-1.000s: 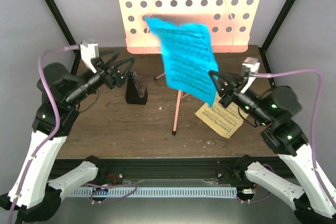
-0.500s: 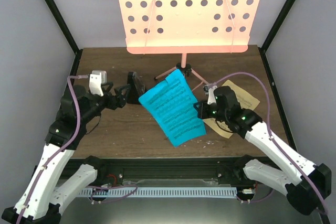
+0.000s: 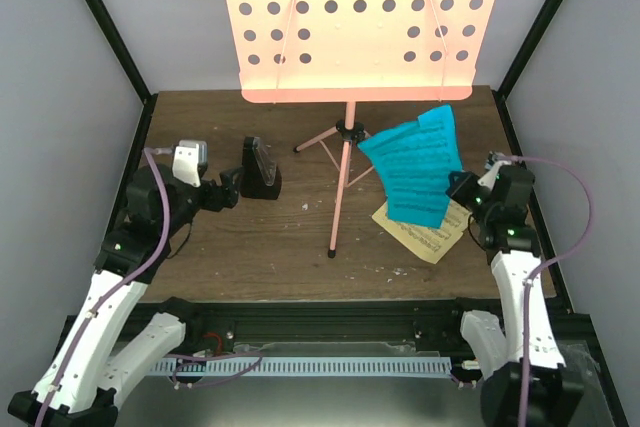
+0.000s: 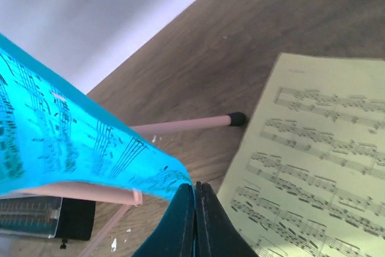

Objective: Pack up the instrument practice props

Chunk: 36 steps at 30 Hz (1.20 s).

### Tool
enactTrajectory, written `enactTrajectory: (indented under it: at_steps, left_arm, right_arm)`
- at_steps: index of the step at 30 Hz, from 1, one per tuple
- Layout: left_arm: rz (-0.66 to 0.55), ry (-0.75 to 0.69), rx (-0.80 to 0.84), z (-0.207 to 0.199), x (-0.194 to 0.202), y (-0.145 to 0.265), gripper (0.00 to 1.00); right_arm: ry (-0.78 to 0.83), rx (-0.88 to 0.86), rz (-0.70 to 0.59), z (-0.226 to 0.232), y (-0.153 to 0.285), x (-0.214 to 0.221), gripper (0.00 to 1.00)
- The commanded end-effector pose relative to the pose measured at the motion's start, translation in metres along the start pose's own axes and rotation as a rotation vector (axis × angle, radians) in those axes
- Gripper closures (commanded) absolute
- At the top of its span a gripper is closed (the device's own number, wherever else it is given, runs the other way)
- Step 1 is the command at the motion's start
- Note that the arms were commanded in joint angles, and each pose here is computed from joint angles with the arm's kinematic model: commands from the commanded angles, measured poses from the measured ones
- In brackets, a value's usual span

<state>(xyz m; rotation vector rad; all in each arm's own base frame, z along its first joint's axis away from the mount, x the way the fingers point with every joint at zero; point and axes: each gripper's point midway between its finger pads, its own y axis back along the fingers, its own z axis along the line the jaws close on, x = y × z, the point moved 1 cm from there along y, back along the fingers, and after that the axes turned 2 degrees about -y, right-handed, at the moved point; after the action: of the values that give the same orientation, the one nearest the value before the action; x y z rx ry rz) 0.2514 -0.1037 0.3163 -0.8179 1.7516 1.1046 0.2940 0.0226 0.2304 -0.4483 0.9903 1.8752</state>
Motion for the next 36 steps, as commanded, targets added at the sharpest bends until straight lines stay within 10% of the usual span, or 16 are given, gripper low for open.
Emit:
enactTrajectory:
  at_steps: [1, 9, 28, 36]
  left_arm:
    - [-0.01, -0.059, -0.064, 0.012, 0.001, 0.001, 0.07]
    - [0.019, -0.119, -0.149, 0.03, 0.023, -0.007, 0.07]
    - [0.024, -0.129, -0.158, 0.034, 0.033, -0.009, 0.07]
    - [0.024, -0.128, -0.155, 0.033, 0.034, -0.01, 0.07]
  right_arm:
    - [-0.231, -0.109, 0.034, -0.015, -0.003, 0.014, 0.99]
    - [-0.528, -0.004, 0.021, -0.064, -0.018, 0.056, 0.99]
    - [-0.586, 0.22, -0.013, -0.12, -0.025, 0.089, 0.97]
    - [-0.503, 0.251, -0.18, -0.109, 0.004, 0.047, 0.14]
